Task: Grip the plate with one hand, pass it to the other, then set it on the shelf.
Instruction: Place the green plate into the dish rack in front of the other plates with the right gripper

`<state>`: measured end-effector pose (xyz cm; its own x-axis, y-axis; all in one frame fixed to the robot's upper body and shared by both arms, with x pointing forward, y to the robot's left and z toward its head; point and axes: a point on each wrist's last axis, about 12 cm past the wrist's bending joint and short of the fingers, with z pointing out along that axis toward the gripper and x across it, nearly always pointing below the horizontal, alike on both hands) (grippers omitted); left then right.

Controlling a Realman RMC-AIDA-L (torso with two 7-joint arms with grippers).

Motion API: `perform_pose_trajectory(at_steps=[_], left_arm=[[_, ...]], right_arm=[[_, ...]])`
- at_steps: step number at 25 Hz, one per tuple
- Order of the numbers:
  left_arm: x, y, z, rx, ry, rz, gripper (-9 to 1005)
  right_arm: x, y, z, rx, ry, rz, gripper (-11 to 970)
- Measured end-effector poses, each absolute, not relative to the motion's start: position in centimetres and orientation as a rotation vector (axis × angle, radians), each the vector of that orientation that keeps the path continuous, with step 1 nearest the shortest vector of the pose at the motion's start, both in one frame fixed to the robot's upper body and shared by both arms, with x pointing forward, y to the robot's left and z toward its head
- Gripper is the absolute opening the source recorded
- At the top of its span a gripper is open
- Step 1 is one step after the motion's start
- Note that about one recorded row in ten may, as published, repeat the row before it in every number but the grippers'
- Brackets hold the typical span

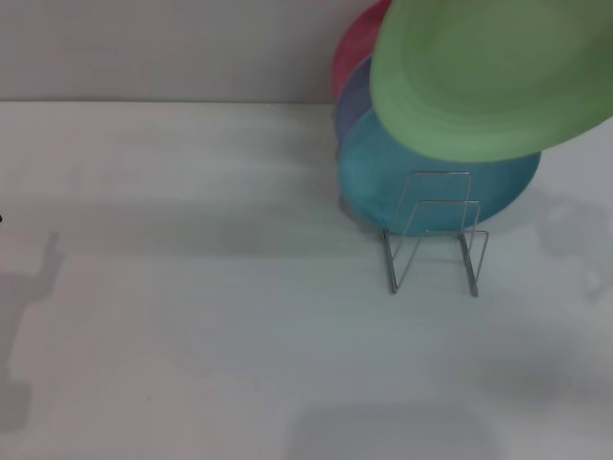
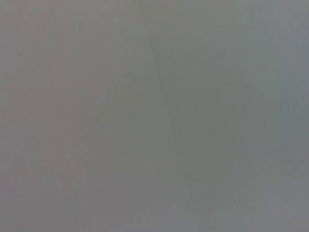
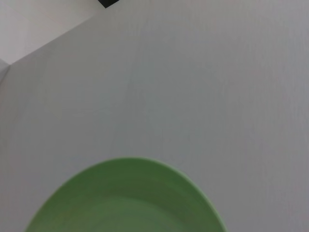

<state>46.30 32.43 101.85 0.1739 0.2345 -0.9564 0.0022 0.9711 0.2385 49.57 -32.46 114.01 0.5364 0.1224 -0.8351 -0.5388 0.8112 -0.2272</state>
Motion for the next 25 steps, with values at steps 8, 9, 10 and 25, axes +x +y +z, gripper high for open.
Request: perform_pose_trajectory(at_steps=[8, 9, 10, 25], left_arm=[[47.2, 32.3, 101.3, 0.182, 1.458, 0.137, 799], [47.3, 32.3, 101.2, 0.182, 1.464, 0.134, 799], [47.3, 32.3, 101.2, 0.182, 1.464, 0.134, 799], [47.5, 32.2, 101.1, 0.165, 1.479, 0.114, 799]], right_arm=[[49.1, -32.6, 113.3, -0.514, 0.941, 0.366, 34], [49.1, -32.6, 113.3, -0.513, 0.942, 0.366, 34], [49.1, -32.5, 113.2, -0.513, 0.944, 0.367, 34], [49.5, -32.3, 113.3, -0.519, 0.944, 0.365, 34]])
